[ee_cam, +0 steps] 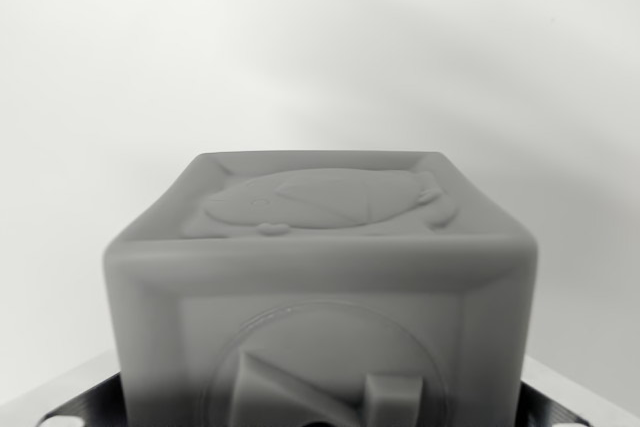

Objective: Destack cube

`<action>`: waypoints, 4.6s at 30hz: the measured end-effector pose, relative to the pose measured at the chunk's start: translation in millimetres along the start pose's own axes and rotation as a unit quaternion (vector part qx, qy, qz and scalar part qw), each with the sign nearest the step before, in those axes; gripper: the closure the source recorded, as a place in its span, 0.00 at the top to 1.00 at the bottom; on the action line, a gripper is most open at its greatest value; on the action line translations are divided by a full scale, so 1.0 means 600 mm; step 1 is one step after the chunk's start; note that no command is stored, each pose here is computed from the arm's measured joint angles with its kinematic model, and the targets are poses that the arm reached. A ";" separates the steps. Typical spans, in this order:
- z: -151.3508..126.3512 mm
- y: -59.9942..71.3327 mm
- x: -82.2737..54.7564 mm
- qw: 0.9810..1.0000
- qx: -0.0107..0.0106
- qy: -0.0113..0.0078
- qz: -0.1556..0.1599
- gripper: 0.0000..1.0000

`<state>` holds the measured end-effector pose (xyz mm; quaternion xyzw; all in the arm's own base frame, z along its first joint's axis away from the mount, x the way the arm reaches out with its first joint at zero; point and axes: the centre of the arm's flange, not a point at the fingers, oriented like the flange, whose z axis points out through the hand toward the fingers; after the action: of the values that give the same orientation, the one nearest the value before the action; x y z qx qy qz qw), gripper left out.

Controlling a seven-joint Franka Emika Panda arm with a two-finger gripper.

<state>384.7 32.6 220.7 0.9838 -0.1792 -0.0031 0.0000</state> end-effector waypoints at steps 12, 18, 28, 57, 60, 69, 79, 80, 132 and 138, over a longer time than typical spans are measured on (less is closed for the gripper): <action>0.007 -0.022 -0.023 1.000 0.001 0.003 0.001 0.00; 0.047 -0.021 -0.025 1.000 -0.001 -0.002 0.001 0.00; 0.092 -0.020 -0.025 1.000 0.000 0.000 0.002 0.00; 0.173 -0.020 -0.026 1.000 0.000 0.000 0.002 0.00; 0.175 -0.020 -0.026 1.000 0.000 0.000 0.002 0.00; 0.176 -0.020 -0.026 1.000 0.000 0.000 0.002 1.00; 0.176 -0.020 -0.025 1.000 0.000 0.001 0.002 1.00; 0.176 -0.020 -0.025 1.000 0.000 0.001 0.002 1.00; 0.031 -0.021 -0.023 1.000 0.001 0.005 0.002 1.00; -0.014 -0.021 -0.023 1.000 0.001 0.005 0.002 1.00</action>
<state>376.5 49.4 229.4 0.9834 -0.1813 0.0023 0.0000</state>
